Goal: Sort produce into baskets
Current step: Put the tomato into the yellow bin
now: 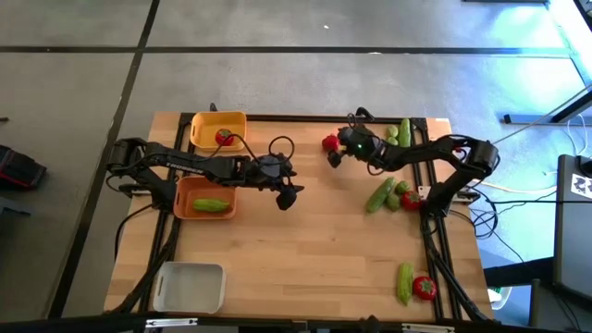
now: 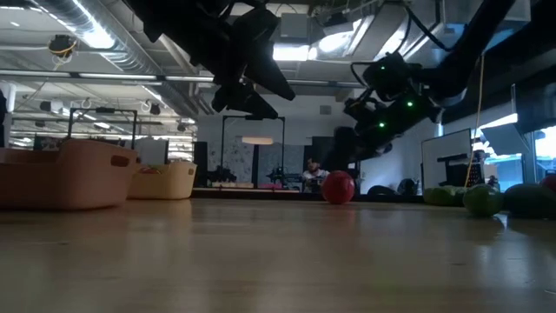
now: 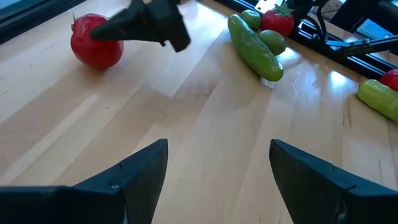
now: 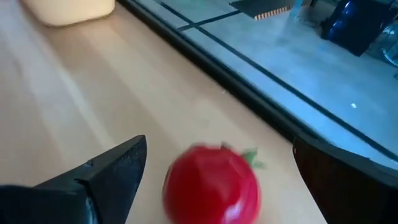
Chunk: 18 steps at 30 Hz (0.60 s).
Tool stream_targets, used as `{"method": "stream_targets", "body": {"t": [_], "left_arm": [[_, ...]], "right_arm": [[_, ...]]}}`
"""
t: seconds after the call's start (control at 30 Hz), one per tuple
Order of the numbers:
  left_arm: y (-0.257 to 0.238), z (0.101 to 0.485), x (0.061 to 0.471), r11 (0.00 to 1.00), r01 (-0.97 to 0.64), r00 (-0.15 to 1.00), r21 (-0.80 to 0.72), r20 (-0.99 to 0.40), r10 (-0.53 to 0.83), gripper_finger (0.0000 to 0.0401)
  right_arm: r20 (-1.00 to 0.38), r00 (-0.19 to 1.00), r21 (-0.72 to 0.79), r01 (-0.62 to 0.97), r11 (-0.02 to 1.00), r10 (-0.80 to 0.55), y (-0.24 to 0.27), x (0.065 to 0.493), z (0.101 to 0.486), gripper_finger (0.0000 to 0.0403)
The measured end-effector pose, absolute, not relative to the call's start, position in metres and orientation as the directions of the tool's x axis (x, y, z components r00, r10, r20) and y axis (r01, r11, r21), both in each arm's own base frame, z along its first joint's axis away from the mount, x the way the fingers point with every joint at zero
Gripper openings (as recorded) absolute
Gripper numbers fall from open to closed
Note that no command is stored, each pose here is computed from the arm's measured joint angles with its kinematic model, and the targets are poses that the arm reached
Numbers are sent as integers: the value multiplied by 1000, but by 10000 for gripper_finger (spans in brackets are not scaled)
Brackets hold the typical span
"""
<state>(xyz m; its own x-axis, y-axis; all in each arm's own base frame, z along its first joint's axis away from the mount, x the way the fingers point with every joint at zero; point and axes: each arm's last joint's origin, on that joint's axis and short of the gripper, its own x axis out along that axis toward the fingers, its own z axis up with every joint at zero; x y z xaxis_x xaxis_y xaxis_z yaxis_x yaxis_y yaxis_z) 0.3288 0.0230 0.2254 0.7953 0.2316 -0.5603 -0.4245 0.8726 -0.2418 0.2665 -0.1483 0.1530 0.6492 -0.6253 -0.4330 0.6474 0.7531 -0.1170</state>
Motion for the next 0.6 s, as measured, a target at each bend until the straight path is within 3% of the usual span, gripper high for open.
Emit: {"method": "stream_targets", "body": {"t": [0.3, 0.43, 0.6], "left_arm": [[23, 226, 329, 872, -425, 796, -244, -558, 232, 276], [24, 226, 329, 871, -426, 797, -245, -557, 234, 276], [24, 226, 329, 870, -427, 797, -247, -557, 233, 276]], "right_arm": [[-617, 509, -152, 671, 726, -600, -154, 276, 128, 394], [-629, 472, -189, 678, 711, -618, -156, 274, 124, 394], [-585, 509, -203, 663, 721, -632, -157, 278, 128, 388]]}}
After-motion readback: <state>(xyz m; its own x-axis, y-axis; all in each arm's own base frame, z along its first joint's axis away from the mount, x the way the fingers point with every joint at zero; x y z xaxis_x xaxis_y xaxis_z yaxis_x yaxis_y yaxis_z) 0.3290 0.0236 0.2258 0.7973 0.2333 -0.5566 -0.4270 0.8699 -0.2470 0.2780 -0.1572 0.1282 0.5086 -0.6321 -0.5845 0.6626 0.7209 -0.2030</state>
